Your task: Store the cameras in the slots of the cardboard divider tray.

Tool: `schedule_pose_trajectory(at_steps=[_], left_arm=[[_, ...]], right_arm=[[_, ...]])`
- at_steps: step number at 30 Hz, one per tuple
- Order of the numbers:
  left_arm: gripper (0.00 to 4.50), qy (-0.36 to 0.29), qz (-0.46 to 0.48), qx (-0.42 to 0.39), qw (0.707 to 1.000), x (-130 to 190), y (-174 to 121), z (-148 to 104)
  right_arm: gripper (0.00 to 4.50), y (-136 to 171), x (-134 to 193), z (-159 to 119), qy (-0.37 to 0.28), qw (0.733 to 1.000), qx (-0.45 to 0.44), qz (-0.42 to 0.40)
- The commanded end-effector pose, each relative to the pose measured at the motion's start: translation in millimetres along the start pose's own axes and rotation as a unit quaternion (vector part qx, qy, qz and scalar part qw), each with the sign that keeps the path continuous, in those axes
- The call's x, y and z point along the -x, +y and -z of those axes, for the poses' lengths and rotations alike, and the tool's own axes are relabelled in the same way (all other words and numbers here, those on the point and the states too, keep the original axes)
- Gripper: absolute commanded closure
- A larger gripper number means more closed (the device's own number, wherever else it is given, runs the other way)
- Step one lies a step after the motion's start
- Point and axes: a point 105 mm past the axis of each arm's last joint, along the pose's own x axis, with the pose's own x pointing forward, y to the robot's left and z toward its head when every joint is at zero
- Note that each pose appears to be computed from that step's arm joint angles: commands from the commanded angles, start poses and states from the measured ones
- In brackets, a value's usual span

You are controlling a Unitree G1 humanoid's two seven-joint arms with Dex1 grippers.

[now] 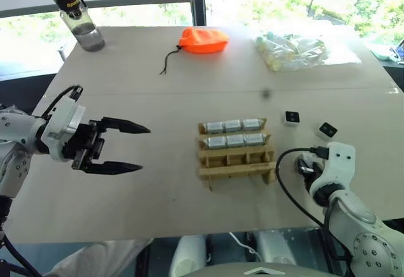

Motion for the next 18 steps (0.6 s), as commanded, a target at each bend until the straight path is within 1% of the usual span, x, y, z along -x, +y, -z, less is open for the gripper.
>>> schedule_pose_trajectory(at_steps=[1,4,6,7,8,9,11,14,18], left_arm=[[0.64,-0.005,-0.005,-0.014,1.0,4.1,0.9,-5.8],[0.64,-0.006,-0.006,-0.015,1.0,4.0,1.2,-5.3],[0.64,-0.007,-0.006,-0.015,1.0,4.0,1.3,-5.1],[0.64,-0.008,-0.007,-0.016,1.0,3.9,1.5,-5.3],[0.64,-0.009,-0.008,-0.017,1.0,4.1,1.7,-5.7],[0.64,-0.009,-0.008,-0.018,1.0,4.1,2.0,-6.2],[0.64,-0.01,-0.008,-0.017,1.0,4.5,1.0,-6.8],[0.64,-0.007,-0.01,-0.017,1.0,5.6,0.0,-6.8],[0.64,-0.004,-0.016,-0.019,1.0,8.3,-1.2,-7.6]], right_arm=[[3.71,1.0,4.9,-17.4,-0.038,0.999,0.023,-0.006],[3.71,6.0,4.4,-41.9,-0.083,0.993,0.072,-0.038],[3.71,16.5,5.3,-55.3,-0.104,0.984,0.115,-0.088],[3.71,25.2,6.8,-59.1,-0.104,0.974,0.152,-0.131],[3.71,36.5,9.9,-66.5,-0.117,0.955,0.205,-0.181],[3.71,43.1,12.3,-70.2,-0.122,0.939,0.242,-0.213],[3.71,61.6,18.4,-74.3,-0.132,0.894,0.303,-0.301],[3.71,77.7,17.3,-81.5,-0.134,0.842,0.351,-0.387],[3.71,105.8,15.1,-88.3,-0.136,0.764,0.405,-0.483]])
